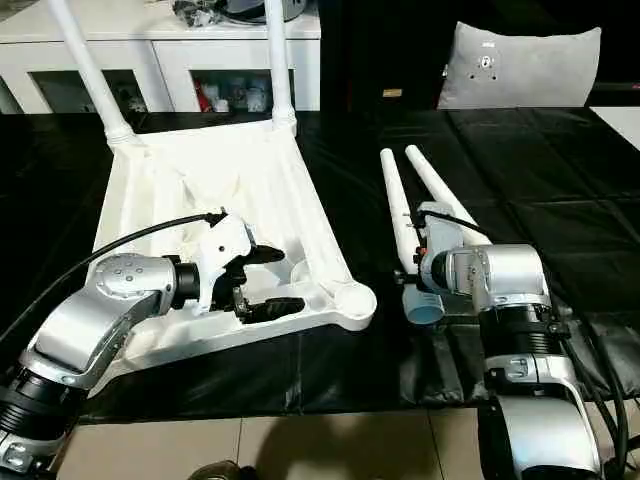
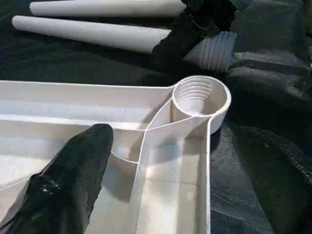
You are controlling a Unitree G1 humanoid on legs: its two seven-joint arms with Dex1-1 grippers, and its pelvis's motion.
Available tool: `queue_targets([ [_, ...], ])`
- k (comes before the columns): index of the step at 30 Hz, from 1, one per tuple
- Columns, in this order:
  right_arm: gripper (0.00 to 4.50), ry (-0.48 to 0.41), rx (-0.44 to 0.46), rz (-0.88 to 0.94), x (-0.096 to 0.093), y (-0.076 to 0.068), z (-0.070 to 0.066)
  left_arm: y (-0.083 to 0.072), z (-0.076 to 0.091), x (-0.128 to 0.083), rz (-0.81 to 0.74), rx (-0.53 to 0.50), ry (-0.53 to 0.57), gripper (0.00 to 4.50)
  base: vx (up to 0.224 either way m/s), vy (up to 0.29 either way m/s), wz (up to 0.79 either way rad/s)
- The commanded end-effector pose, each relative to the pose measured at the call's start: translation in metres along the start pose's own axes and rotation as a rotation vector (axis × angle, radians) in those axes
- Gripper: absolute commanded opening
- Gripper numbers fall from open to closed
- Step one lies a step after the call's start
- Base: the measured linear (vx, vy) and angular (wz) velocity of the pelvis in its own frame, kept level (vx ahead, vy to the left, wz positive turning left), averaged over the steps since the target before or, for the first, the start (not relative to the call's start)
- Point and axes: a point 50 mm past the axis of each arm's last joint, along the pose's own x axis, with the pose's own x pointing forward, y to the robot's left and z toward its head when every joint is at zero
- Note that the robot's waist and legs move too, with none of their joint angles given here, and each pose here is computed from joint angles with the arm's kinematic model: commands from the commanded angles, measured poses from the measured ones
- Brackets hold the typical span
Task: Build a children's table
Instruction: Pick table leg
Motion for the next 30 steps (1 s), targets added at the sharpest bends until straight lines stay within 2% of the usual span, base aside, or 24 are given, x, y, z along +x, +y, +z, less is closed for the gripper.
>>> queue_targets([
  [1, 4.14, -0.032, -0.005, -0.009, -0.001, -0.001, 0.003, -0.001, 0.004, 0.000, -0.004, 0.026, 0.001, 4.44, 0.000, 0.000, 0.00],
  [4, 4.14, -0.083, -0.042, -0.014, -0.004, 0.000, 0.008, 0.000, 0.005, 0.001, -0.001, 0.027, 0.000, 4.44, 0.000, 0.000, 0.00],
  [5, 4.14, -0.083, -0.042, -0.014, -0.004, 0.000, 0.008, 0.000, 0.005, 0.001, -0.001, 0.027, 0.000, 4.44, 0.000, 0.000, 0.00],
  [6, 4.14, -0.080, -0.079, -0.044, -0.005, 0.001, 0.009, 0.001, 0.006, 0.001, 0.001, 0.030, 0.000, 4.44, 0.000, 0.000, 0.00],
  [14, 4.14, -0.088, -0.100, -0.106, -0.010, 0.005, 0.009, 0.001, 0.005, 0.000, 0.014, 0.028, -0.003, 4.44, 0.000, 0.000, 0.00],
  [19, 4.14, -0.072, -0.101, -0.182, -0.012, 0.003, 0.005, 0.002, 0.005, 0.000, 0.020, 0.031, -0.002, 4.44, 0.000, 0.000, 0.00],
  [23, 4.14, -0.052, -0.051, -0.217, -0.009, 0.000, 0.001, 0.002, 0.005, 0.000, 0.021, 0.032, -0.001, 4.44, 0.000, 0.000, 0.00],
  [30, 4.14, -0.054, -0.014, -0.234, -0.007, -0.001, -0.003, 0.002, 0.004, 0.000, 0.023, 0.033, 0.003, 4.44, 0.000, 0.000, 0.00],
])
